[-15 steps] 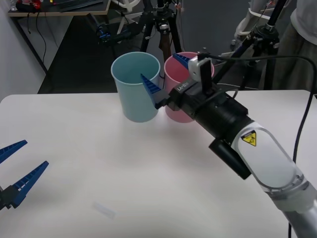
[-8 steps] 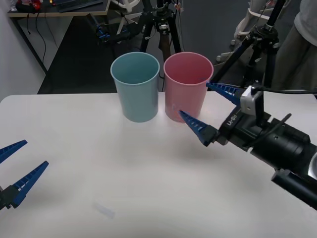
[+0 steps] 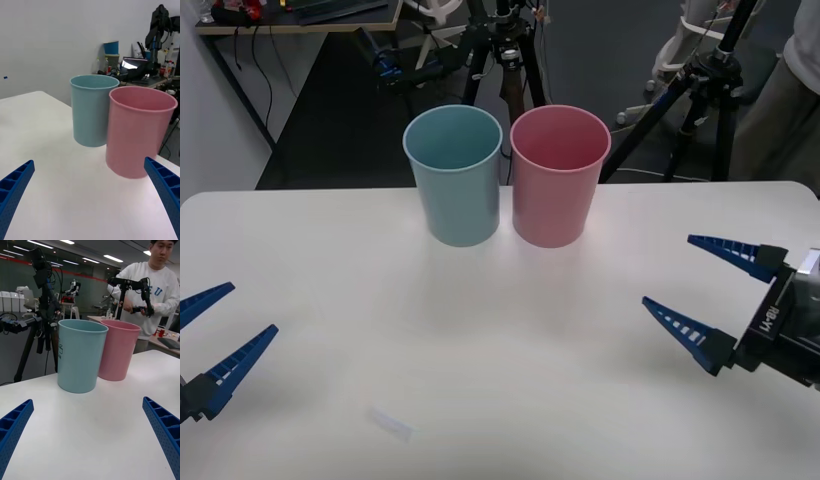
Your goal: Grasp the object on the table and drop it into the matching bin: aluminum can to the light blue bin, PET bottle to the pink bin.
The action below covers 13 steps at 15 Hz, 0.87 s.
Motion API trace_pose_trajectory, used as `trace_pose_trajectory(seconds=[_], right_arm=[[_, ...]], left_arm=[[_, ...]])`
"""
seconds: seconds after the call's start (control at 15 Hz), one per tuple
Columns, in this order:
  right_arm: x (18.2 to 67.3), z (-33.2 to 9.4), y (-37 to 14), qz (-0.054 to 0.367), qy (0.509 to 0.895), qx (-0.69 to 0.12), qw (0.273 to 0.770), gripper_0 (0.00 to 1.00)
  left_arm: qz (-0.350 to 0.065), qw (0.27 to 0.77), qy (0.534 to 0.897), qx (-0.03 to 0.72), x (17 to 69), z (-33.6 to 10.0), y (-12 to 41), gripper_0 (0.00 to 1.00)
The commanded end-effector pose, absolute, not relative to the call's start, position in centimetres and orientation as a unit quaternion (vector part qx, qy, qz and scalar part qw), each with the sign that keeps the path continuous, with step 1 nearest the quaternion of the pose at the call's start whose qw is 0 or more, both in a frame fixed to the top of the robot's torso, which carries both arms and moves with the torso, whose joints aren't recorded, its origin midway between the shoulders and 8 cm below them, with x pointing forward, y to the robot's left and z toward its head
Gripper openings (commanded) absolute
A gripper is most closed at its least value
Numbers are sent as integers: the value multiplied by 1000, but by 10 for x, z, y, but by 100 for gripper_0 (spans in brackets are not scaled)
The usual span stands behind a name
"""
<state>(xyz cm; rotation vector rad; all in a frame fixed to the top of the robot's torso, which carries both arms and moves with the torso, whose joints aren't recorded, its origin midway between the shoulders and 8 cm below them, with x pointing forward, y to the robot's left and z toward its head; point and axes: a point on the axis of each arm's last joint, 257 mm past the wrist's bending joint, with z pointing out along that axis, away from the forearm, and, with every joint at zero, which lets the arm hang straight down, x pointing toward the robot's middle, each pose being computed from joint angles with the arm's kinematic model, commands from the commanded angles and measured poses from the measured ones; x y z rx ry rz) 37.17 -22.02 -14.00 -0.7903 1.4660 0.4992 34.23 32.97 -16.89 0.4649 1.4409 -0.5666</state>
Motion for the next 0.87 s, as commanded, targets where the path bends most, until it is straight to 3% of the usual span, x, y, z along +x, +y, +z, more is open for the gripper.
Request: trace_pose_trajectory(seconds=[0.07,0.47,0.87], right_arm=[[357,-161,-256,237,668,-321,628,100],[345,-179,-323,210,698,-278,625,100],[341,-176,-337,200,700,-266,632,100]], left_arm=[[-253,691,645,208,342,-169,330,100],[-253,691,645,208,342,-169,330,100],[-253,691,645,208,342,-169,330,100]])
